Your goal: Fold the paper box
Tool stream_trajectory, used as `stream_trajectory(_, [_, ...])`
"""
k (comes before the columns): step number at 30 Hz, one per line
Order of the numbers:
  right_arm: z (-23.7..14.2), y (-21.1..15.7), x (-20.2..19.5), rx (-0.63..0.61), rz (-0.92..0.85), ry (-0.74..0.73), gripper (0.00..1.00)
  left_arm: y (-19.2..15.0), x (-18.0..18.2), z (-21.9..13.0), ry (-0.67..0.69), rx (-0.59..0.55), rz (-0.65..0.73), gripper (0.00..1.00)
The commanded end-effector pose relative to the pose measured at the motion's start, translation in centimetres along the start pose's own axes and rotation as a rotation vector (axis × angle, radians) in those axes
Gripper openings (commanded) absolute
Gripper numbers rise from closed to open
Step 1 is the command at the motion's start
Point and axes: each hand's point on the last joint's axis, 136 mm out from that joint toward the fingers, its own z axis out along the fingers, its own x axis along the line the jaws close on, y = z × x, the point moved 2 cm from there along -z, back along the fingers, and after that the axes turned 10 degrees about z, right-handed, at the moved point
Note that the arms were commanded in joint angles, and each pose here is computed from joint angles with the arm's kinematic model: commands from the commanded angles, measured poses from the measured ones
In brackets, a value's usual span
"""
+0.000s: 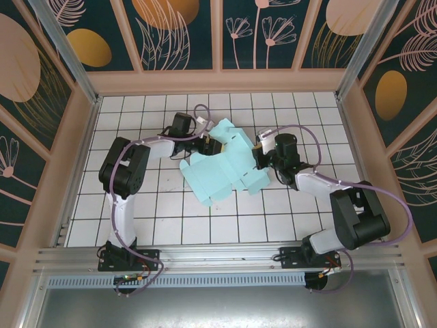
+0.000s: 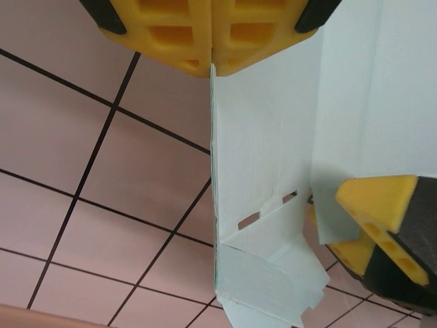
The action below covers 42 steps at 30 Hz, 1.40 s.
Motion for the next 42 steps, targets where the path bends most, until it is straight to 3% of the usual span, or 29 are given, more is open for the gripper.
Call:
stream_trajectory(1, [0.3, 0.9, -0.2, -0.012, 0.005, -0.014, 0.00, 0.7, -1.9, -0.2, 0.008, 0.027, 0.096, 0.61])
stream_trajectory(5, [0.5, 0.6, -0.5, 0.000, 0.008, -0.031, 0.00, -0.1, -1.8, 0.2, 0.058, 0.064, 0.116, 0.60])
stream_trajectory(12, [1.0, -0.1, -1.3, 0.032, 0.012, -0.076, 0.00, -0.3, -2.2, -0.3, 0.138, 0.082, 0.165, 0.46])
stream_trajectory(18, [1.4, -0.3, -1.4, 0.050, 0.005, -0.090, 0.00, -0.4, -2.2, -0.9, 0.179, 0.077, 0.159, 0.53])
stream_trajectory(26, [1.7, -0.6, -1.2, 0.073, -0.026, -0.117, 0.00, -0.2, -1.6, -1.3, 0.233, 0.071, 0.150, 0.55])
stream_trajectory(32, [1.9, -0.8, -1.0, 0.080, -0.037, -0.119, 0.00, 0.0, -2.4, -1.2, 0.185, 0.068, 0.136, 0.51])
stream_trajectory(42, [2.2, -1.1, -1.4, 0.097, -0.033, -0.144, 0.00, -2.4, -3.1, 0.3, 0.134, 0.160, 0.138, 0.45])
